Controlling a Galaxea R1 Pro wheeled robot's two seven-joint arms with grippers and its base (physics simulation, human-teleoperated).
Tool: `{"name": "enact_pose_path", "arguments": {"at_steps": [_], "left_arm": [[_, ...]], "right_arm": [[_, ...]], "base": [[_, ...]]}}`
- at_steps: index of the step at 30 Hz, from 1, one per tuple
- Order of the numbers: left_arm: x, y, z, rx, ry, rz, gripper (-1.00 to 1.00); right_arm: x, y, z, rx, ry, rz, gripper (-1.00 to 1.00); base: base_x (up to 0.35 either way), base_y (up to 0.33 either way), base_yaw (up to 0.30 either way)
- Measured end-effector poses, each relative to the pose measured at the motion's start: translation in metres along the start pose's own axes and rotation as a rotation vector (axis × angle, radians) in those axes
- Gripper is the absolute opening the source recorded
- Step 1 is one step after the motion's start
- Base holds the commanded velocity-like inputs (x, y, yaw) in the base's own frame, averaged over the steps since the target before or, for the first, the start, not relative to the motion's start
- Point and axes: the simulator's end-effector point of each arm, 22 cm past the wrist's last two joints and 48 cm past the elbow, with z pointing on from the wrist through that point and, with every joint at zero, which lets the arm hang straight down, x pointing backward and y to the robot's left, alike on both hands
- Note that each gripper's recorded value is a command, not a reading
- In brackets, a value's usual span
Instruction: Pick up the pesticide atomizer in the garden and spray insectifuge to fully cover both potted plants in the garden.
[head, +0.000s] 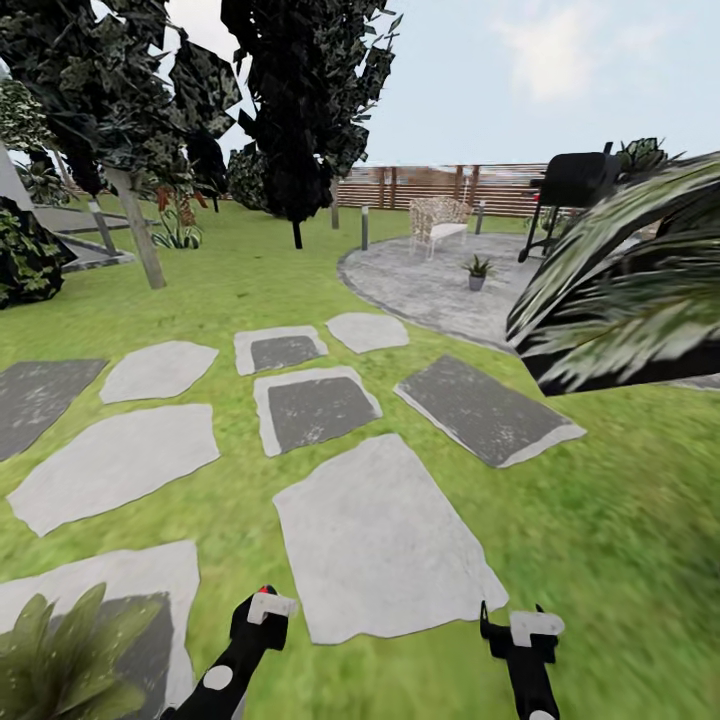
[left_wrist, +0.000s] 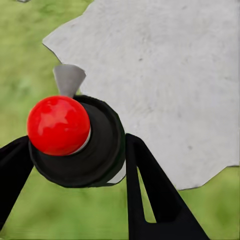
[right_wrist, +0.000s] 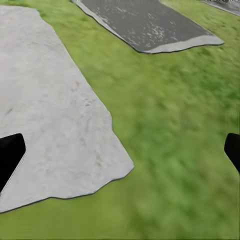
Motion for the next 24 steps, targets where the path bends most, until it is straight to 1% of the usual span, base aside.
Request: {"name": "enact_pose_path", "arguments": {"at_steps": [16, 19, 22, 24], "left_arm": [[-0.0003, 0.0004, 0.0, 0.0, -0.001, 0.0, -1.0], [-0.0003, 0.0006, 0.0, -0.001, -0.001, 0.0, -1.0], [-0.0007, 0.0018, 0.0, -0.006, -0.002, -0.018, -1.0], [-0.0008, 0.0021, 0.0, -0.008, -0.003, -0.024, -1.0]], "right_arm": [[0.0001, -0.0002, 0.0, 0.0, 0.0, -0.001, 1.0], [0.0001, -0.0002, 0.0001, 0.0, 0.0, 0.0, 1.0], [0.0, 0.0, 0.0001, 0.0, 0.0, -0.001, 1.0], [0.0, -0.0001, 0.0001, 0.0, 0.0, -0.001, 1.0]], "base": [[0.34, 0.0, 0.002], [0.34, 0.0, 0.178], [0.34, 0.0, 0.244], [0.339, 0.0, 0.106]]}}
